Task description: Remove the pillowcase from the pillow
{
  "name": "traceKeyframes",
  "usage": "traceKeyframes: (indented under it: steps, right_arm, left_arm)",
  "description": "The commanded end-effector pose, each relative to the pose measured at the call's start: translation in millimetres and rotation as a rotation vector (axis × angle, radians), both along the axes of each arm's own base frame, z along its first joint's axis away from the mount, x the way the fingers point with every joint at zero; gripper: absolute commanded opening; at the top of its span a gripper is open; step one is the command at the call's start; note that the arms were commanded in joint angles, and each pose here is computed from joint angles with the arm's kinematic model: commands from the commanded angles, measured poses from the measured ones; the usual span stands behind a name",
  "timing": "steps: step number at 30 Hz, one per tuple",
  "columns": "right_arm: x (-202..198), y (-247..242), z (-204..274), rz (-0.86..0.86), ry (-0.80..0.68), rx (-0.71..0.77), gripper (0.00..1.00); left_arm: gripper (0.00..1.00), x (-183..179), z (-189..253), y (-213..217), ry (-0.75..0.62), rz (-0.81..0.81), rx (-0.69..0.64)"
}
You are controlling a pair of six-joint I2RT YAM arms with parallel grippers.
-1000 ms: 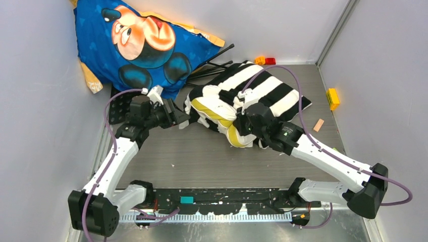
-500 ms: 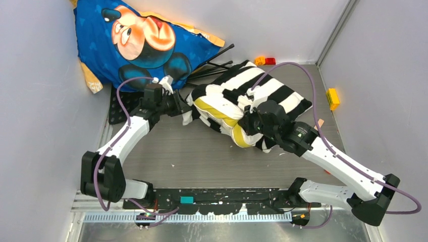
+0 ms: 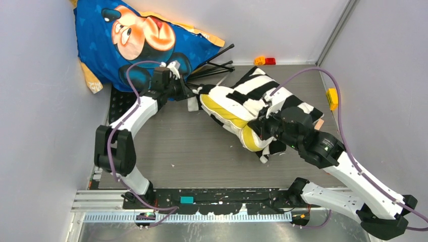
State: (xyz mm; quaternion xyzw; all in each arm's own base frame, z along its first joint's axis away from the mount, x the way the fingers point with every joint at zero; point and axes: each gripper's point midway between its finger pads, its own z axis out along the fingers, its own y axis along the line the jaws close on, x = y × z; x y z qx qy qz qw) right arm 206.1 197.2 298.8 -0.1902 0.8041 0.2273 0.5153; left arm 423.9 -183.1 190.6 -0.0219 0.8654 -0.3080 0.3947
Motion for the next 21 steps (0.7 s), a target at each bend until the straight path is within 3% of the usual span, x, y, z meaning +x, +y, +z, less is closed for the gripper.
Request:
traceKeyframes:
  steps: [1, 5, 14, 17, 21]
  right_arm:
    - [-23.4, 11.3, 74.6, 0.157, -0.179, 0.193, 0.0]
    - [-31.5, 10.1, 87.1, 0.184, -0.22, 0.248, 0.0]
    - [-22.1, -38.4, 116.1, -0.05, -0.355, 0.364, 0.0]
    - [-23.5, -28.0, 114.0, -0.01, -0.338, 0.378, 0.0]
    - [-36.2, 24.5, 86.1, 0.23, -0.192, 0.327, 0.01]
  left_arm:
    - [0.03, 21.3, -34.5, 18.9, 0.091, 0.057, 0.082]
    - [0.04, 19.6, -70.9, 23.4, 0.195, 0.053, 0.141]
    - [0.03, 8.0, -122.3, 23.6, 0.268, 0.089, 0.146]
    - [0.03, 5.5, -129.3, 20.9, 0.266, 0.098, 0.132]
    - [0.11, 8.9, -101.9, 19.3, 0.202, 0.089, 0.117]
